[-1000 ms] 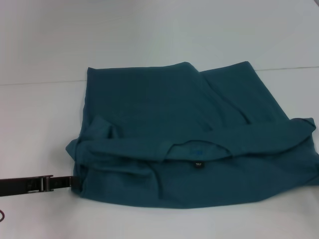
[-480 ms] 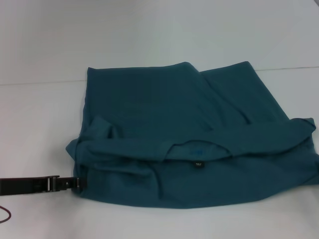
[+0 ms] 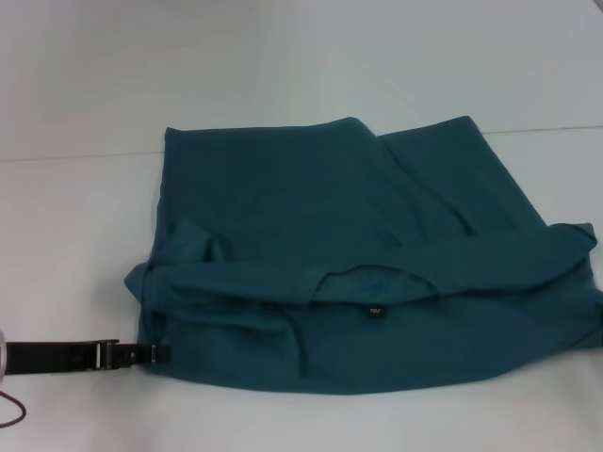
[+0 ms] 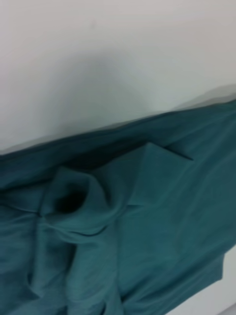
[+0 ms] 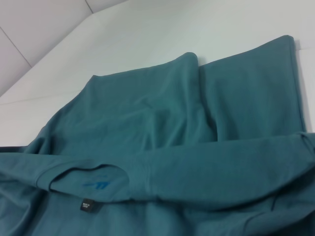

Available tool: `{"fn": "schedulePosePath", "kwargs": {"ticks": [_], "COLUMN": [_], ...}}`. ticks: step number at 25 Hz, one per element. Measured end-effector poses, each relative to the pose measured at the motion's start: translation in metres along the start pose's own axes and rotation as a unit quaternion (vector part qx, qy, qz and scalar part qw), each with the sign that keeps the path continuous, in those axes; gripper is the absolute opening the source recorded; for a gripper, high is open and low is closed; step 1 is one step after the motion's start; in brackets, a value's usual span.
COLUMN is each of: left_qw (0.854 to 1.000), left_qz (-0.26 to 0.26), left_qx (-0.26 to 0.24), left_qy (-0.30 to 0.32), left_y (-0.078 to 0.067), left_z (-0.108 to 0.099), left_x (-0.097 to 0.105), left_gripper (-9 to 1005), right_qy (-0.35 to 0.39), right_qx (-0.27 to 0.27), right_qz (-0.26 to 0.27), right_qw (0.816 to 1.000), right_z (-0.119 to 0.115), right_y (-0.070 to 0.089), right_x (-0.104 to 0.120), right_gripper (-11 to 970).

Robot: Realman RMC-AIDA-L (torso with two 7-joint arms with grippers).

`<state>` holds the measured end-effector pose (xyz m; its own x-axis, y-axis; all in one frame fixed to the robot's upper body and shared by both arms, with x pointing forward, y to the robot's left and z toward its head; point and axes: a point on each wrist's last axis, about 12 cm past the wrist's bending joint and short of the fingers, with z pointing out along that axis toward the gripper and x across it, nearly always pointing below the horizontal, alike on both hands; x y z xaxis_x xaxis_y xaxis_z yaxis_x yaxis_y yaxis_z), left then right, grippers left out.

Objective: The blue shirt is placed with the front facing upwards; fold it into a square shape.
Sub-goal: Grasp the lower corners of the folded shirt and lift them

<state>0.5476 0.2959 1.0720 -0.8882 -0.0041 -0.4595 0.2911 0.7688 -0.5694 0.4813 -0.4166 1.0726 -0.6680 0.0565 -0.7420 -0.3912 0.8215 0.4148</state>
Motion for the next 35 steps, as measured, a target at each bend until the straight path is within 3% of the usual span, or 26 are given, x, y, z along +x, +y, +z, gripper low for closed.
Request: {"fn": "schedulePosePath", "kwargs": {"ticks": [32, 35], "left_qw": [1.000, 1.000], "left_qz": [0.016, 0.023], "left_qx": [0.007, 0.004], "left_qy": [0.017, 0.021], "left_y": [-0.010, -0.012], "left_z": [0.014, 0.016], "left_x": [-0.006, -0.007], "left_gripper": [752, 704], "right_qy": [-0.001, -0.002], "right_qx": [0.000, -0.001], "right_qz": [0.001, 0.000], "right_qw": [1.000, 1.000], "right_z": [0.000, 0.000], "right_y": [0.000, 0.000], "right_x": [0.000, -0.001], "right_gripper": [31, 31]}}
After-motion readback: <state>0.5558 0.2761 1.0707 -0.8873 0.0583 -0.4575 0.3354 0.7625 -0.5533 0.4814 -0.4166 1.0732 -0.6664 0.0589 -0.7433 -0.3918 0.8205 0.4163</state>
